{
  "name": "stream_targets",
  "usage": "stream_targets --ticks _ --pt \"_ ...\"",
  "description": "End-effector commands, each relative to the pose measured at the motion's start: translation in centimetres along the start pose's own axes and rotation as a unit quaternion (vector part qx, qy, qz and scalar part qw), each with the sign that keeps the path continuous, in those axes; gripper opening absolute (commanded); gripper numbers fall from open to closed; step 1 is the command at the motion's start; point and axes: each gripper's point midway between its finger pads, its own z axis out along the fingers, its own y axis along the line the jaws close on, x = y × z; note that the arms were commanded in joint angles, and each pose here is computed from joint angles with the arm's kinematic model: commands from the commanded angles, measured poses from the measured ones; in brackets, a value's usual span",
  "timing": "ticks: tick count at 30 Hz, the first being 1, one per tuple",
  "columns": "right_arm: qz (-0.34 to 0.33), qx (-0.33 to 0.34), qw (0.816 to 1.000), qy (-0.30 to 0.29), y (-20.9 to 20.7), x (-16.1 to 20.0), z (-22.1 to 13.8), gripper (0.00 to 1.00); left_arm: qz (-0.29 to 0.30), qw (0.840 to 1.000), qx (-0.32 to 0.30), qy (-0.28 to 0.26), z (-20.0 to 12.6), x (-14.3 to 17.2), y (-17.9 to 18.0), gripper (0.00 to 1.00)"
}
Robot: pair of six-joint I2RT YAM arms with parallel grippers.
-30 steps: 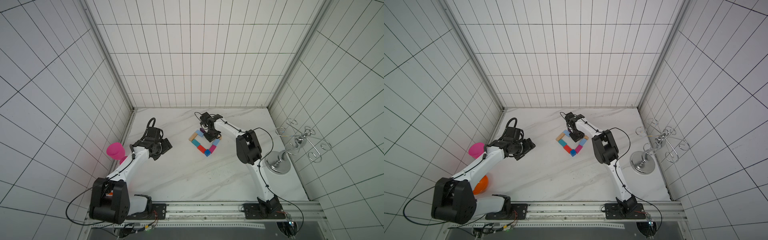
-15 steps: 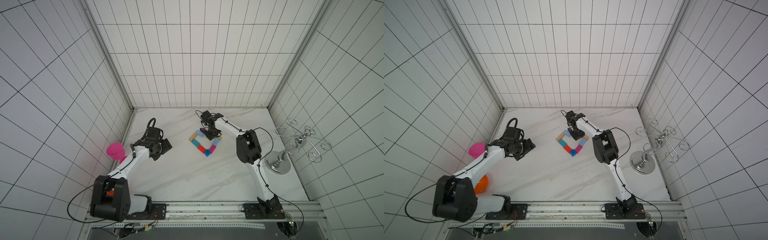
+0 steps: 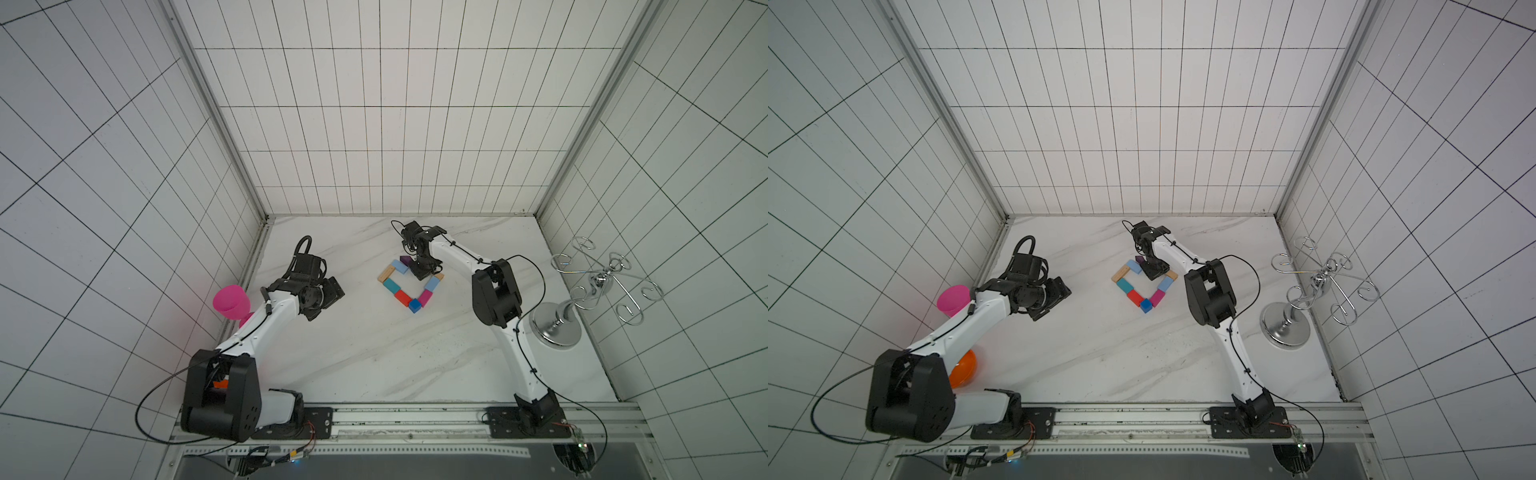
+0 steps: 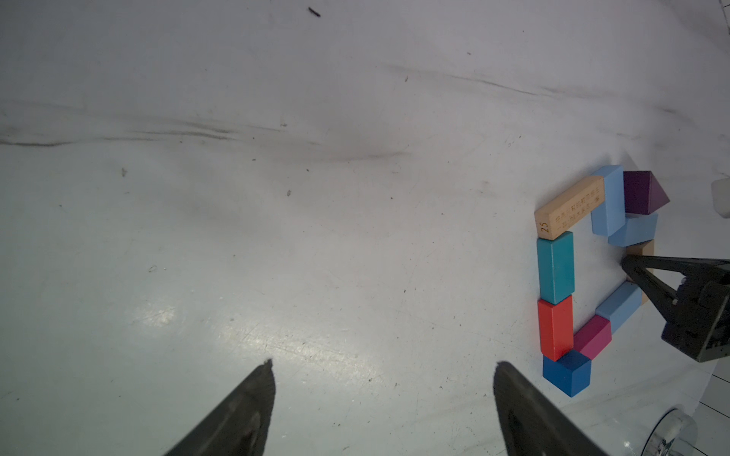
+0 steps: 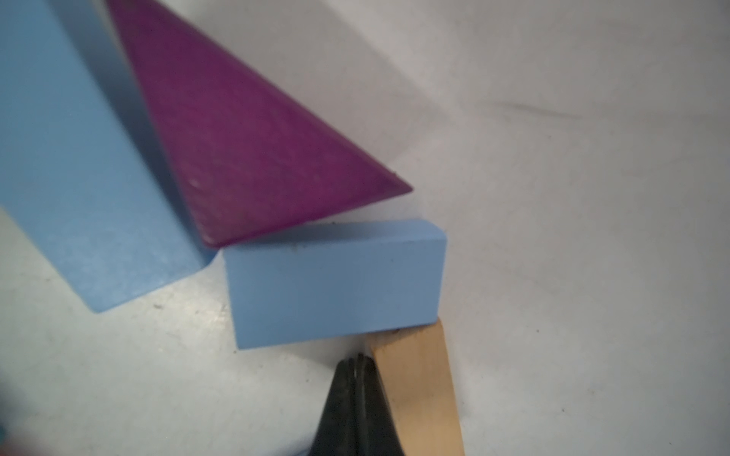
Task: Assemble a heart with building blocks
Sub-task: Adjust the building block at the center of the board.
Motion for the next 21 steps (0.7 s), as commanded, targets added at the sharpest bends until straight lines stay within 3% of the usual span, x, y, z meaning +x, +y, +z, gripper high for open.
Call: stream_targets --ticks 1,8,13,21 --pt "0.009 -0.003 1.0 0.0 -0.2 -0.1 -0.2 0.0 0.007 1.0 0.013 -0.015 -0.3 -1.0 -0.9 0.86" --pt "0.008 -0.063 0.997 -0.047 1.3 -0.9 -3.3 0.02 0.008 1.0 0.015 -0.015 -0.3 -1.0 -0.9 0.86" --pt "0.024 -0.074 0.992 -0.099 1.0 -1.7 -8.2 0.03 0.008 1.0 0.018 -0.016 -0.4 -1.0 -1.0 0.86" --pt "0.114 -0.017 0.971 -0.212 -6.1 -0.3 -18.5 0.07 0.037 0.996 0.046 -0.06 -3.3 -3.5 -3.3 0.86"
